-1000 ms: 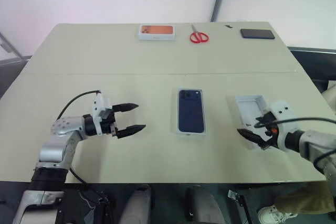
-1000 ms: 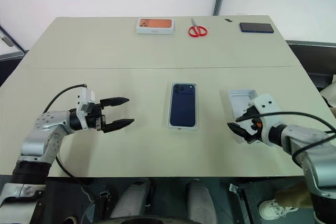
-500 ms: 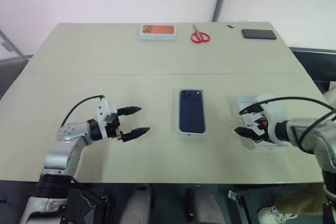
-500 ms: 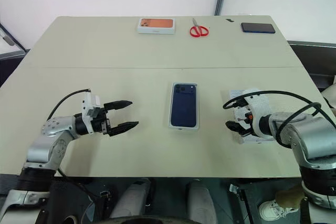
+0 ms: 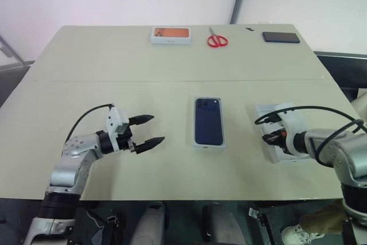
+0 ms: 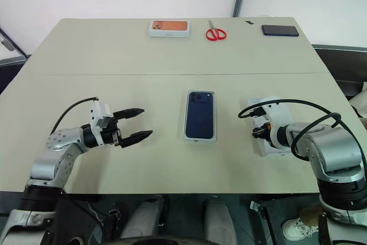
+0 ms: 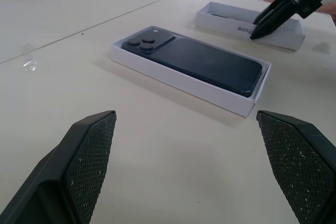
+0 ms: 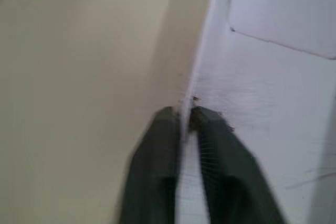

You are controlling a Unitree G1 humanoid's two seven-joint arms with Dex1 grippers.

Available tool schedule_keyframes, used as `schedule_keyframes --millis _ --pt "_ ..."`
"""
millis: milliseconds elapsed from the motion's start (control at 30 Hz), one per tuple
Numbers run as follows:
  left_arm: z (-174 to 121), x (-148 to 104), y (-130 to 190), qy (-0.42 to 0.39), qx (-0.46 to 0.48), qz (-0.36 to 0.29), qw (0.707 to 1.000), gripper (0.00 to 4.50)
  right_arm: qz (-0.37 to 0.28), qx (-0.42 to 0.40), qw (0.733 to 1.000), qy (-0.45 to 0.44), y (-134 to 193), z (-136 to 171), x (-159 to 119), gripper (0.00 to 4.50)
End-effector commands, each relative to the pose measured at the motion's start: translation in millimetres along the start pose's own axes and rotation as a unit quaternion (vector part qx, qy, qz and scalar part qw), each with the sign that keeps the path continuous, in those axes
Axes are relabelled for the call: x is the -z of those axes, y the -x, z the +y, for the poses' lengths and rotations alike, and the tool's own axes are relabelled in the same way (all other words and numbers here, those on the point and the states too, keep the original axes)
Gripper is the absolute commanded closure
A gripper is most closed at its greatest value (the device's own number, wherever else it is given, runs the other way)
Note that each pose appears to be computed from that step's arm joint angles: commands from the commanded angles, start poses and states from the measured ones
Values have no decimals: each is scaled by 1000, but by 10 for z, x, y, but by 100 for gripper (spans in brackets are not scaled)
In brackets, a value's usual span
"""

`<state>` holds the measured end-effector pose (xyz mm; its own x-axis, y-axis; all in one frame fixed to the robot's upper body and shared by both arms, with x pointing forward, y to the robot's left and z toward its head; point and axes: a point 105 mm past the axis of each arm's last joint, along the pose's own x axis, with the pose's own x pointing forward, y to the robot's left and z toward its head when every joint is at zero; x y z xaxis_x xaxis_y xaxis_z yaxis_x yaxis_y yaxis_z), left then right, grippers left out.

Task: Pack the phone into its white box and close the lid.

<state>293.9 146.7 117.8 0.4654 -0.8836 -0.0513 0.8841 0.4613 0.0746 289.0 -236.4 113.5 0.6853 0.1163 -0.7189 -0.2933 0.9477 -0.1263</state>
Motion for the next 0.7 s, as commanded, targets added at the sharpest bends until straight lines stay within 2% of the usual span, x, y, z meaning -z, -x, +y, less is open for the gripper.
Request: schedule_keyframes --millis 33,167,333,400,500,600,700 --pt "10 -109 -21 -15 2 -13 1000 0 -7 13 1000 -6 8 -24 -39 445" --pt "24 -100 -15 -15 0 -11 1000 0 -22 7 1000 -20 8 21 -129 445" --pt "99 -98 2 -8 -15 -10 1000 0 -131 -53 989 -38 83 210 -616 445" --pt "135 -127 5 3 -20 -21 1000 0 -175 -107 975 -85 126 307 -834 445" --pt "195 -173 9 -5 -38 -29 999 0 -248 -223 931 -148 246 514 -1154 445" --pt "226 -189 3 -7 -49 -31 998 0 -261 -293 897 -201 252 679 -1258 445" --pt "271 -240 -1 -2 -68 -40 997 0 -263 -358 871 -208 238 1003 -1298 445"
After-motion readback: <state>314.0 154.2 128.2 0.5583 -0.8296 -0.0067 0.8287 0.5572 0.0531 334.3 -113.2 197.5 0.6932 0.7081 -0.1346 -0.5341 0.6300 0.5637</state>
